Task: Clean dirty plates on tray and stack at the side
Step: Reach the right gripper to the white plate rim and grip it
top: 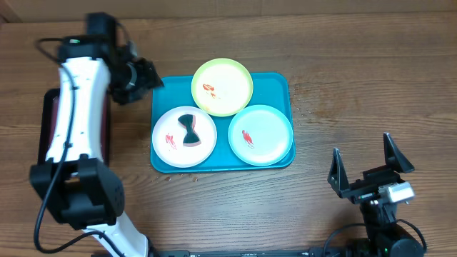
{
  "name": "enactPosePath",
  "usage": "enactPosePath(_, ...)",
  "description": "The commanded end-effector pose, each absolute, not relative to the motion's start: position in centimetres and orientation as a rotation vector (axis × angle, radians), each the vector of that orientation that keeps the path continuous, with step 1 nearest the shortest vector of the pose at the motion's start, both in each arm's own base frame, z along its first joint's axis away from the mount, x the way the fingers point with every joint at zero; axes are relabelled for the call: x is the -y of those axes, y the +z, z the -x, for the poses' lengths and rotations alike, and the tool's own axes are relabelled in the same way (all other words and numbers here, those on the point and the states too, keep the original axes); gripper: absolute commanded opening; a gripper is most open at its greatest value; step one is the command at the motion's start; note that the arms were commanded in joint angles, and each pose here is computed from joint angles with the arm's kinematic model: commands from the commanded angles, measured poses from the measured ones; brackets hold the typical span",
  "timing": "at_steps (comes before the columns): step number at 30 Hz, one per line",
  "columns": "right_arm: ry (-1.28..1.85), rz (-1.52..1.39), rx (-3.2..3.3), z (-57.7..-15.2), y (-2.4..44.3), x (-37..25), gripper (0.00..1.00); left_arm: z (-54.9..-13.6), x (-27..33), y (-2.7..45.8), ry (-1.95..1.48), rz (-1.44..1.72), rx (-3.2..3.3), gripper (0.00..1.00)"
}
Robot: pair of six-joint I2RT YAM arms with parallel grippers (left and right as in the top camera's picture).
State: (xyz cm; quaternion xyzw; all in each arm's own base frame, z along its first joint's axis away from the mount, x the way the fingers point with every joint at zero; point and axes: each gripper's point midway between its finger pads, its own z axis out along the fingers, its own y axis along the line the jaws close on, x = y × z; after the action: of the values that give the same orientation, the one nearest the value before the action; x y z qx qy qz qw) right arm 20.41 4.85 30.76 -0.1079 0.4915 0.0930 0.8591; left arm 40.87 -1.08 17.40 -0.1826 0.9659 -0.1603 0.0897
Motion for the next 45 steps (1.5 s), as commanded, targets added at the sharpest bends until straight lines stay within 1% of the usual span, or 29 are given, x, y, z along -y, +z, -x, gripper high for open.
enactPosePath(1, 0.237, 0.260, -0.991, -18.6, 35.4, -5.6, 1.00, -40.8, 0.5, 17.9, -0.487, 0.523, -2.864, 0.86)
enactPosePath(3, 0.212, 0.245, -1.114, -19.5, 37.5, -5.2, 1.00, -40.9, 0.4, 17.8, -0.486, 0.527, -2.866, 1.00)
enactPosePath(8, 0.264, 0.278, -1.600, -22.9, 40.4, -5.9, 1.00, -41.2, 0.7, 17.9, -0.487, 0.510, -2.854, 1.00)
enactPosePath(10, 0.393, 0.307, -1.735, -24.0, 41.5, -7.4, 1.00, -41.3, 0.8, 17.9, -0.487, 0.507, -2.854, 0.99)
enactPosePath(11, 0.481, 0.316, -1.795, -24.3, 41.8, -8.4, 1.00, -41.3, 0.8, 17.9, -0.487, 0.507, -2.854, 0.96)
enactPosePath(13, 0.635, 0.363, -1.867, -25.0, 42.6, -10.2, 1.00, -41.3, 0.8, 17.9, -0.487, 0.507, -2.854, 0.80)
enactPosePath(15, 0.815, 0.417, -1.879, -26.1, 43.7, -12.3, 1.00, -41.2, 0.8, 17.9, -0.487, 0.508, -2.856, 0.70)
enactPosePath(16, 0.890, 0.441, -1.885, -26.5, 44.0, -13.1, 0.92, -41.2, 0.8, 17.9, -0.487, 0.509, -2.858, 0.70)
enactPosePath(17, 0.938, 0.453, -1.904, -27.4, 43.8, -13.8, 0.82, -41.1, 0.8, 17.9, -0.488, 0.509, -2.859, 0.70)
enactPosePath(18, 0.957, 0.424, -1.942, -28.5, 43.3, -14.2, 0.77, -41.1, 0.8, 17.8, -0.488, 0.510, -2.861, 0.70)
enactPosePath(20, 0.937, 0.300, -2.054, -31.2, 41.2, -14.8, 0.76, -41.0, 0.8, 17.8, -0.488, 0.512, -2.865, 0.70)
enactPosePath(21, 0.912, 0.241, -2.109, -32.3, 39.9, -15.2, 0.80, -40.9, 0.8, 17.8, -0.487, 0.513, -2.868, 0.69)
enactPosePath(23, 0.841, 0.184, -2.227, -34.2, 36.5, -16.9, 0.82, -40.8, 0.8, 17.8, -0.488, 0.514, -2.872, 0.68)
enactPosePath(24, 0.812, 0.174, -2.279, -34.8, 34.8, -18.0, 0.77, -40.8, 0.8, 17.8, -0.488, 0.514, -2.873, 0.63)
enactPosePath(26, 0.760, 0.139, -2.390, -35.9, 31.1, -20.5, 0.54, -40.8, 0.8, 17.8, -0.488, 0.515, -2.874, 0.56)
enactPosePath(27, 0.733, 0.129, -2.434, -36.3, 29.4, -21.6, 0.47, -40.8, 0.8, 17.8, -0.488, 0.515, -2.874, 0.54)
enactPosePath(28, 0.707, 0.136, -2.476, -36.8, 27.5, -22.9, 0.44, -40.8, 0.8, 17.8, -0.488, 0.515, -2.874, 0.54)
enactPosePath(32, 0.691, 0.208, -2.587, -37.6, 21.4, -27.7, 0.43, -40.7, 0.8, 17.8, -0.488, 0.516, -2.875, 0.53)
enactPosePath(37, 0.674, 0.304, -2.678, -37.4, 15.3, -31.8, 0.43, -40.7, 0.8, 17.8, -0.488, 0.516, -2.875, 0.53)
enactPosePath(40, 0.662, 0.341, -2.718, -37.1, 12.3, -33.4, 0.44, -40.7, 0.8, 17.8, -0.488, 0.516, -2.875, 0.53)
enactPosePath(45, 0.596, 0.358, -2.745, -37.5, 8.5, -34.5, 0.44, -40.7, 0.8, 17.8, -0.488, 0.516, -2.876, 0.48)
